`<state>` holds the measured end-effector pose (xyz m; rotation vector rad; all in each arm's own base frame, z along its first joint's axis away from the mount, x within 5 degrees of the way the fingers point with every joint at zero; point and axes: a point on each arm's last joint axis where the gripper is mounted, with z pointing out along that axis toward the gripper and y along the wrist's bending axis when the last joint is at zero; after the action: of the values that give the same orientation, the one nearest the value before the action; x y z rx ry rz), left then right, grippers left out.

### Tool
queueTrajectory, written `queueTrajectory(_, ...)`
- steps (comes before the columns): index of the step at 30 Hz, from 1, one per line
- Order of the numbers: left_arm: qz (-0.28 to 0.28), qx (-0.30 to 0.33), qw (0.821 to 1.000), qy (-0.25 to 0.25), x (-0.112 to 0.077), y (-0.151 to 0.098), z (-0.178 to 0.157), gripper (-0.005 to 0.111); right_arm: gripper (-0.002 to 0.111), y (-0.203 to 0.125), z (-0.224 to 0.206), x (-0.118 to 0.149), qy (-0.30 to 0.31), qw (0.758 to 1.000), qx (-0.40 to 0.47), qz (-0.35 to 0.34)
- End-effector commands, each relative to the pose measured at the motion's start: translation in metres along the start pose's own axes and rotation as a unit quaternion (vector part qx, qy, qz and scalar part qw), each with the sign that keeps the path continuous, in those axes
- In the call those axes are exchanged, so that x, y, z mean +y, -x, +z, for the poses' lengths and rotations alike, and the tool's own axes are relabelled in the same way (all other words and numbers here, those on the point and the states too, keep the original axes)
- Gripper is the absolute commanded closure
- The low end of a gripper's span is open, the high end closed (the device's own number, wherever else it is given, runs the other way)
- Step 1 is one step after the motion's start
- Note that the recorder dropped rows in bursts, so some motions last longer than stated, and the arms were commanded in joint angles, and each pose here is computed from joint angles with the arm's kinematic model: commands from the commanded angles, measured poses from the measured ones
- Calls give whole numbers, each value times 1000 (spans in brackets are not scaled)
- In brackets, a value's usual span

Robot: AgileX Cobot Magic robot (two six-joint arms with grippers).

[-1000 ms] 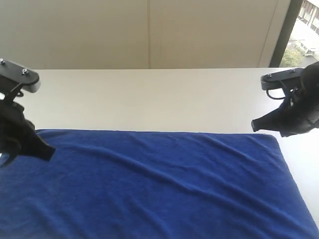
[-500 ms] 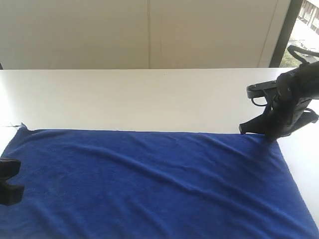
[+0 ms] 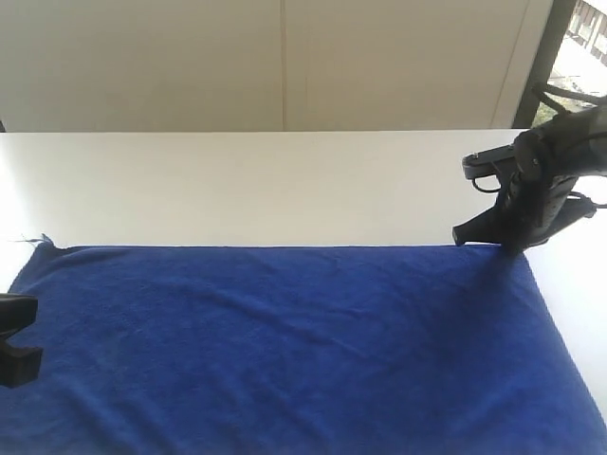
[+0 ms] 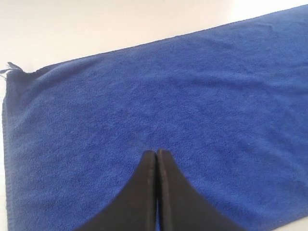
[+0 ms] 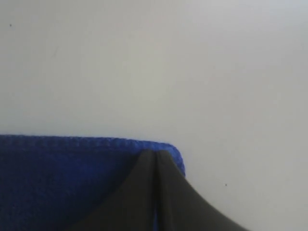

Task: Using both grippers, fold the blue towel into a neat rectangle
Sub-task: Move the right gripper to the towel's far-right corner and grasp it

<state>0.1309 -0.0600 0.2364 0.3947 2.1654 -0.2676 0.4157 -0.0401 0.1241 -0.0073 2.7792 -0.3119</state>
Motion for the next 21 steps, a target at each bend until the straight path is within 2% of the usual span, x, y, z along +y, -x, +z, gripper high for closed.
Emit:
queueTrajectory(1, -7, -3, 1000, -3, -1, -1, -1, 107, 108, -5, 9, -3, -12, 1000, 21, -8)
queueTrajectory(6, -7, -3, 1000, -3, -1, -1, -1, 107, 108, -6, 8, -9, -42, 999, 28, -13)
queueTrajectory(11, -7, -3, 1000, -3, -1, -1, -1, 107, 108, 5, -3, -11, -39, 999, 7, 8)
queueTrajectory(17, -8, -3, 1000, -3, -1, -1, -1, 107, 108, 22, -56, -20, -28, 996, -70, 39)
queueTrajectory(21, -8, -3, 1000, -3, -1, -1, -1, 107, 103, 20, -99, -28, -23, 996, -78, 41)
